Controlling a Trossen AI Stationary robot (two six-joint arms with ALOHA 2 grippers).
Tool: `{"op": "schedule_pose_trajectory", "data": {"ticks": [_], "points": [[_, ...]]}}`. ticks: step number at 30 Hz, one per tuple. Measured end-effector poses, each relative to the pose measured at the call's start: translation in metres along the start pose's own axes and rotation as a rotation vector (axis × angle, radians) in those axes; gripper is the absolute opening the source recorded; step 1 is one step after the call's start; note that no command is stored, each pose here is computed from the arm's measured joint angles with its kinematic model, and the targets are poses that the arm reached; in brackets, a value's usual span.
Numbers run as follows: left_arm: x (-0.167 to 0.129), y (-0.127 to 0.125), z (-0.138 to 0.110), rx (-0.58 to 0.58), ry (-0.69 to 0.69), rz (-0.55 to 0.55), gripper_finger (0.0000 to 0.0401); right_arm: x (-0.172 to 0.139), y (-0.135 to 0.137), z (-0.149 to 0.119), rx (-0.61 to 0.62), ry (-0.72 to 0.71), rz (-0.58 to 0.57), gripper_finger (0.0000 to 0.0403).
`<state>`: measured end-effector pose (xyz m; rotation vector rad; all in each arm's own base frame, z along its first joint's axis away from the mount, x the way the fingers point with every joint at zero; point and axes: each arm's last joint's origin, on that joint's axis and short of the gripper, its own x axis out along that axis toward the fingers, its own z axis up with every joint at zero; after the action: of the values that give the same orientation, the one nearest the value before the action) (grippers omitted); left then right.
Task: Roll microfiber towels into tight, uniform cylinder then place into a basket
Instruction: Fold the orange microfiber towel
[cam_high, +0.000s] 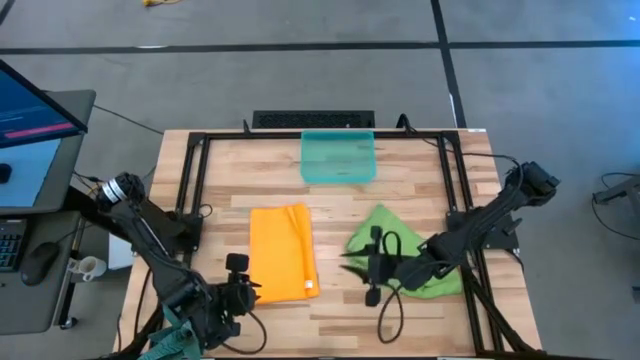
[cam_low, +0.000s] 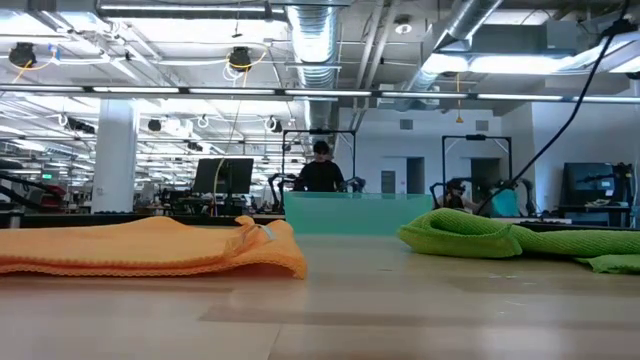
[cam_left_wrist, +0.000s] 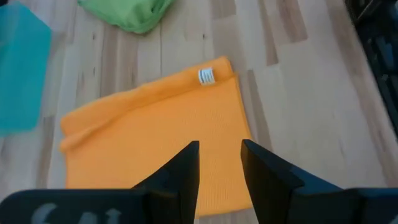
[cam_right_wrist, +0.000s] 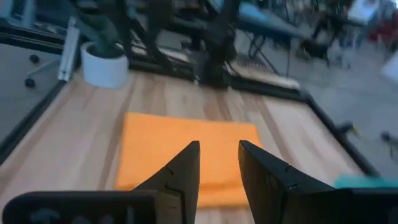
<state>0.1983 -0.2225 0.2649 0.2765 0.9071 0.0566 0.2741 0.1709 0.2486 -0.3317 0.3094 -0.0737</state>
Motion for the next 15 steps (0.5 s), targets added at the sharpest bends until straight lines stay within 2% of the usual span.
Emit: {"op": "schedule_pose_trajectory", "data": {"ticks": [2, 5, 9, 15], "points": [[0.001, -0.004, -0.002, 0.013, 0.006, 0.000, 0.0112, 0.006, 0.007, -0.001, -0.071, -0.001, 0.004, 0.0132], [0.000, -0.007, 0.002, 0.025, 0.021, 0.002, 0.0112, 0.015, 0.014, 0.003, -0.112, -0.007, 0.000, 0.0132], [-0.003, -0.007, 0.007, 0.043, 0.035, 0.028, 0.0112, 0.029, 0.022, 0.002, -0.132, 0.015, -0.005, 0.0132], [0.004, -0.006, 0.000, 0.062, 0.104, 0.098, 0.0112, 0.048, 0.033, -0.005, -0.155, 0.051, -0.007, 0.0132]]}}
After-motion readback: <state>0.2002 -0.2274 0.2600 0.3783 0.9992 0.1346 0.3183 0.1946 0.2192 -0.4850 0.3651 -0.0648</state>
